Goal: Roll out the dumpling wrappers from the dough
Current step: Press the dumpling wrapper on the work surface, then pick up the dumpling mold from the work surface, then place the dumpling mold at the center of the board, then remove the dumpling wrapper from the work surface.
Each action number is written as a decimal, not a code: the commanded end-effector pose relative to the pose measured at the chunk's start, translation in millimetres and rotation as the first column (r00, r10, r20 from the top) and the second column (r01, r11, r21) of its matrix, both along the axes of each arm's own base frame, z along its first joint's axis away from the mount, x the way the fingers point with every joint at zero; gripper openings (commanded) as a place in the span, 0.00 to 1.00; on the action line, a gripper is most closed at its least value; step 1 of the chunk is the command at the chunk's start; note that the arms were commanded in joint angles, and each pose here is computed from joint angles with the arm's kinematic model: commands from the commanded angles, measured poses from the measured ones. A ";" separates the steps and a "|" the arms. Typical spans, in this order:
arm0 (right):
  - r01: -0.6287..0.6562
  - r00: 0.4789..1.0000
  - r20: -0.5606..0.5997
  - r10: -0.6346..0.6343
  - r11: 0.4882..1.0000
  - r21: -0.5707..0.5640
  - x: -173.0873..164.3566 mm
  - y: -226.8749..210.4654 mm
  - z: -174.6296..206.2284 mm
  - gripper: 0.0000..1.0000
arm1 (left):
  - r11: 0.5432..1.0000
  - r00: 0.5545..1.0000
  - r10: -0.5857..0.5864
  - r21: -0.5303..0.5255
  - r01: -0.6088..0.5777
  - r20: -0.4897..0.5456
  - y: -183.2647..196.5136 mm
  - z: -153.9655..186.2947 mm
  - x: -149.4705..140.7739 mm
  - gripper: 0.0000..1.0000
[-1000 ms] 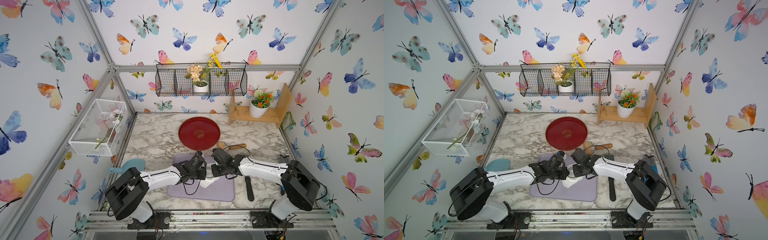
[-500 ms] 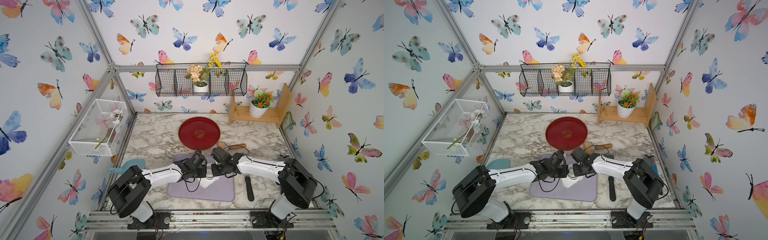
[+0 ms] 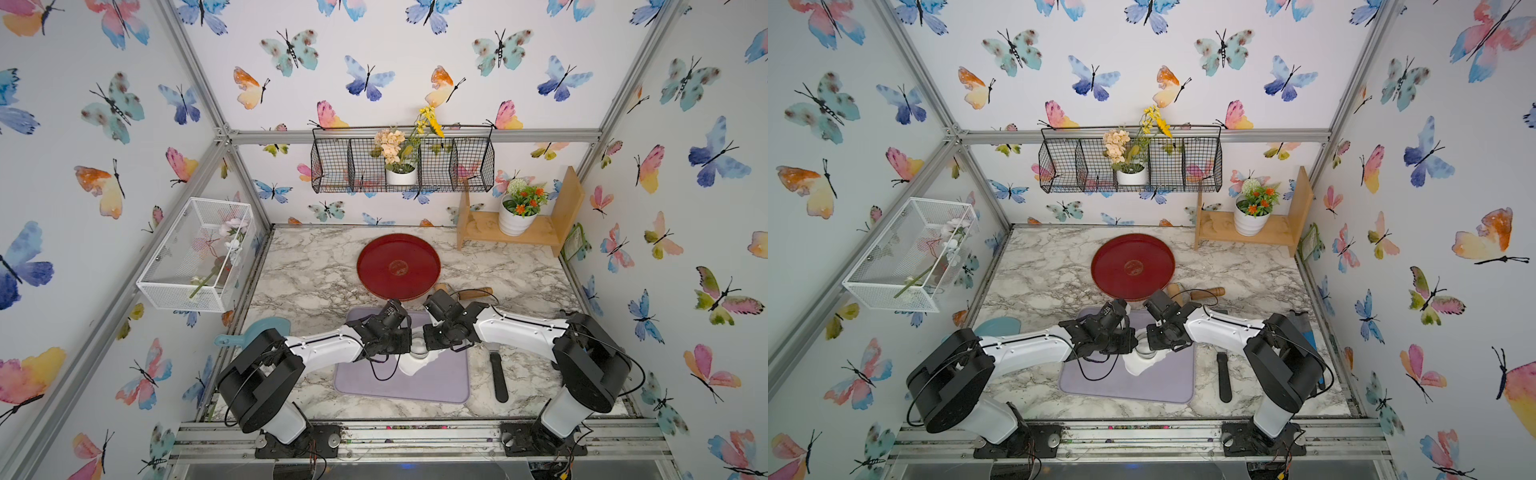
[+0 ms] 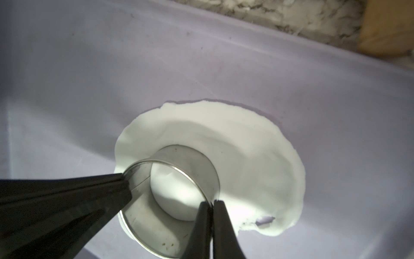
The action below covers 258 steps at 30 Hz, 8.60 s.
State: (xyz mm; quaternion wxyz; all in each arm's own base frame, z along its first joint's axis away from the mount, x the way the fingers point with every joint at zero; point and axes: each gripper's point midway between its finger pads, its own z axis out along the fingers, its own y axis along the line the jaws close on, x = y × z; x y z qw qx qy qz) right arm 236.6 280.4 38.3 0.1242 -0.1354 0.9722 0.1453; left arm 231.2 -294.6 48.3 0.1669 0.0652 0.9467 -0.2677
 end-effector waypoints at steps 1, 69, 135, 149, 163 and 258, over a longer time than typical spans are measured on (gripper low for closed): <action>-0.031 0.999 -0.034 0.030 0.998 -0.048 -3.3 -8.3 -33.8 0.02 | 0.992 0.994 -0.074 0.093 0.081 -0.083 13.4 -38.5 -22.3 0.00; -0.025 0.970 -0.245 -0.006 0.992 -0.124 -46.8 -35.0 -72.2 0.02 | 0.972 0.979 -0.136 0.170 0.162 -0.153 18.7 -58.5 -43.0 0.00; -0.164 0.986 -0.017 0.163 0.983 -0.078 14.0 4.6 20.2 0.02 | 0.994 0.991 0.072 0.071 -0.080 0.112 56.7 48.5 -17.3 0.72; -0.132 0.988 0.069 0.136 0.989 -0.064 26.4 -2.3 64.1 0.02 | 0.987 0.977 0.125 0.075 -0.140 0.174 72.2 60.4 -11.9 0.79; 0.176 0.979 0.142 -0.150 0.964 -0.201 54.5 -118.9 59.5 0.02 | 0.975 0.961 0.193 0.068 -0.210 0.200 92.1 53.8 -8.9 0.98; -0.197 0.971 0.137 0.195 0.980 -0.003 24.9 -27.8 31.1 0.45 | 0.987 0.978 0.160 -0.041 -0.156 0.131 76.5 35.2 -21.9 0.88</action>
